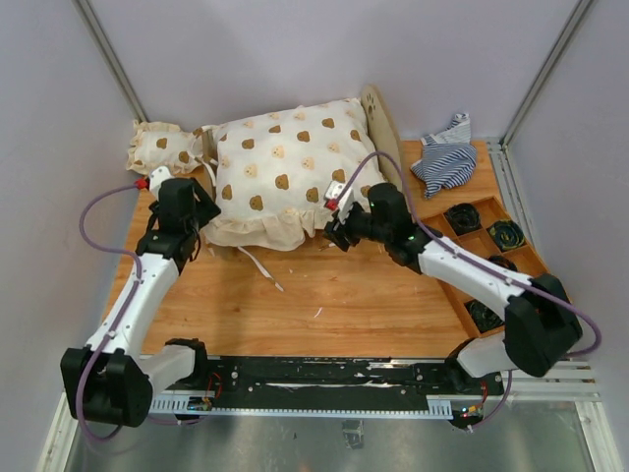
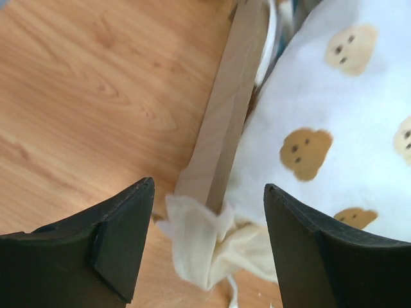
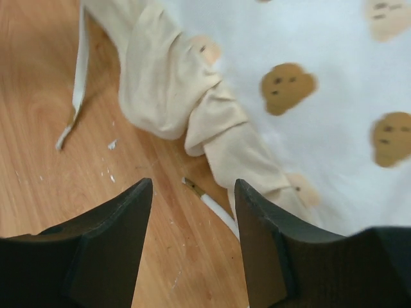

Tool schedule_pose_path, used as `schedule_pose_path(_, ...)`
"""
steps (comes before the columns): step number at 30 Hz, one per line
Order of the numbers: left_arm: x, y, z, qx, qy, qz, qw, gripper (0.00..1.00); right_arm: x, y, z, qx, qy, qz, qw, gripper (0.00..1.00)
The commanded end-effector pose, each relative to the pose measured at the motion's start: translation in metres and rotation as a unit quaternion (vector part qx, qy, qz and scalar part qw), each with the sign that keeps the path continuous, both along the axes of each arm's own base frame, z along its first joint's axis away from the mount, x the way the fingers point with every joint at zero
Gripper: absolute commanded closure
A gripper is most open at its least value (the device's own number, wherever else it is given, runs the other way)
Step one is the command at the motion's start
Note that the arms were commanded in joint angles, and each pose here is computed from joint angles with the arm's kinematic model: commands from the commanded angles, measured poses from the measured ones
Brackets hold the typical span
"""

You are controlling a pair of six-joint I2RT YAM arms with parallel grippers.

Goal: Set up the pet bed

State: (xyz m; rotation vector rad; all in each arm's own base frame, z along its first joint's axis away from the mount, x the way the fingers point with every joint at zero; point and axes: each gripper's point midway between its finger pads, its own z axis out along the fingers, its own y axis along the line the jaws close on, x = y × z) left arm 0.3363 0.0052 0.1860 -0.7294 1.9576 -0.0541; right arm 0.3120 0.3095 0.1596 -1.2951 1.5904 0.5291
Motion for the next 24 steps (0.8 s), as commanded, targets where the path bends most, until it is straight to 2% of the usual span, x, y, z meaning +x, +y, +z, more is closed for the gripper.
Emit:
schedule_pose_path(1, 0.031, 0.021, 0.044, 0.077, -0.037, 0.018, 0.996, 0.27, -0.002, -0.025, 0.033, 0.086, 0.096, -0.169, 0.977, 0.44)
schedule_pose_path(4, 0.051, 0.023, 0.049, 0.096, -0.019, 0.013, 0.995, 0.28, 0.001, -0.043, 0.036, 0.081, 0.113, -0.233, 0.962, 0.44)
schedule_pose_path(5, 0.066, 0.022, 0.038, 0.103, -0.004, 0.008, 0.995, 0.29, 0.002, -0.054, 0.046, 0.099, 0.119, -0.276, 0.949, 0.44)
schedule_pose_path(11, 0.087, 0.027, -0.009, 0.118, 0.067, 0.018, 0.991, 0.33, -0.006, -0.062, 0.051, 0.113, 0.143, -0.301, 0.936, 0.47)
schedule_pose_path(14, 0.085, 0.028, -0.031, 0.117, 0.097, 0.025, 0.988, 0.38, -0.005, -0.087, 0.049, 0.12, 0.156, -0.384, 0.902, 0.47)
schedule_pose_path(16, 0.077, 0.031, -0.042, 0.117, 0.116, 0.037, 0.986, 0.48, -0.005, -0.106, 0.055, 0.14, 0.166, -0.449, 0.866, 0.47)
schedule_pose_path(18, 0.063, 0.03, -0.047, 0.104, 0.122, 0.04, 0.986, 0.65, -0.009, -0.124, 0.06, 0.146, 0.17, -0.495, 0.84, 0.47)
schedule_pose_path(19, 0.056, 0.028, -0.047, 0.093, 0.116, 0.04, 0.988, 0.77, -0.012, -0.129, 0.062, 0.154, 0.174, -0.507, 0.83, 0.46)
schedule_pose_path(22, 0.03, 0.017, -0.044, 0.051, 0.09, 0.029, 0.994, 0.98, -0.02, -0.132, 0.061, 0.192, 0.19, -0.517, 0.812, 0.46)
schedule_pose_path(24, 0.013, 0.009, -0.042, 0.015, 0.07, 0.025, 0.997, 1.0, -0.022, -0.131, 0.049, 0.21, 0.201, -0.519, 0.804, 0.45)
